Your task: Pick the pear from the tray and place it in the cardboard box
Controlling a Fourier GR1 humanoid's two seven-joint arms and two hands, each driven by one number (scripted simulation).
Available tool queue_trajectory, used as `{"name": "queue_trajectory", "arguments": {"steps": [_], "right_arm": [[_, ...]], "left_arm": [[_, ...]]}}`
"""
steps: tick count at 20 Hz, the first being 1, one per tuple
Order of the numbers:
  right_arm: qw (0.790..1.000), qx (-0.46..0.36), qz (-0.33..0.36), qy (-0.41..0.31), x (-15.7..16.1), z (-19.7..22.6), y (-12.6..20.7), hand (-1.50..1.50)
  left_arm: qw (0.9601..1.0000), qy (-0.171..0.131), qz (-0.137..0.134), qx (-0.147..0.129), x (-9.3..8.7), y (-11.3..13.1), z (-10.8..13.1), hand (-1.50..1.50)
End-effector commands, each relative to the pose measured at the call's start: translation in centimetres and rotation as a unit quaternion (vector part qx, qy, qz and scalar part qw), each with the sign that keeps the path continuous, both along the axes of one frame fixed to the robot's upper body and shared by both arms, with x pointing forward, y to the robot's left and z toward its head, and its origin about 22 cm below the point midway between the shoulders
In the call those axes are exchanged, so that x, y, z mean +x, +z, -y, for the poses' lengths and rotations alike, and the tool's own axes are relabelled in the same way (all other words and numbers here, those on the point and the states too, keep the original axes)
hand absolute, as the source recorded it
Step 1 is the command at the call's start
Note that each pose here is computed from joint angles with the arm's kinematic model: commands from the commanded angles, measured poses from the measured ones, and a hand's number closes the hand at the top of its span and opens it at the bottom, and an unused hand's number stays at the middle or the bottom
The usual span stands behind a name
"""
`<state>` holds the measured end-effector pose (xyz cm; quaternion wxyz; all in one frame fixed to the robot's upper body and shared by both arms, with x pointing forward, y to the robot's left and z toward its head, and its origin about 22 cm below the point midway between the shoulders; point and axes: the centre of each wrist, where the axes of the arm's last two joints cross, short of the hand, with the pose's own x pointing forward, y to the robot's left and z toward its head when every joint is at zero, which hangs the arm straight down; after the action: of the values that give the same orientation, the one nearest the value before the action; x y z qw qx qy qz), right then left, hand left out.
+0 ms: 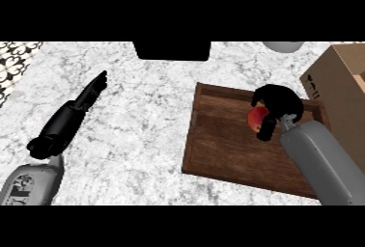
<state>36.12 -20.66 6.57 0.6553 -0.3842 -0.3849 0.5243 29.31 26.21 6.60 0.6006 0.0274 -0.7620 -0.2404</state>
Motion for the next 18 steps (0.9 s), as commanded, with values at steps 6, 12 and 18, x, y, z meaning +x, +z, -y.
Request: {"name": "queue_trajectory", "arguments": {"steps": [6, 12, 18], "right_arm": [[0.982, 0.019, 0.179, -0.049, 6.3, 1.4, 2.8, 1.50], [0.965, -0.046, 0.258, -0.009, 8.4, -1.8, 5.9, 1.50], [0.929, -0.016, 0.346, -0.126, 9.5, -2.4, 12.1, 1.50]], "left_arm": [[0.9999, -0.010, 0.008, 0.003, 0.3, 0.3, 0.2, 0.00], [1.0000, -0.001, 0.001, -0.002, 0.0, -0.7, 0.2, 0.00], [0.9999, 0.012, 0.002, 0.008, 0.2, -1.3, 0.5, 0.00]]}}
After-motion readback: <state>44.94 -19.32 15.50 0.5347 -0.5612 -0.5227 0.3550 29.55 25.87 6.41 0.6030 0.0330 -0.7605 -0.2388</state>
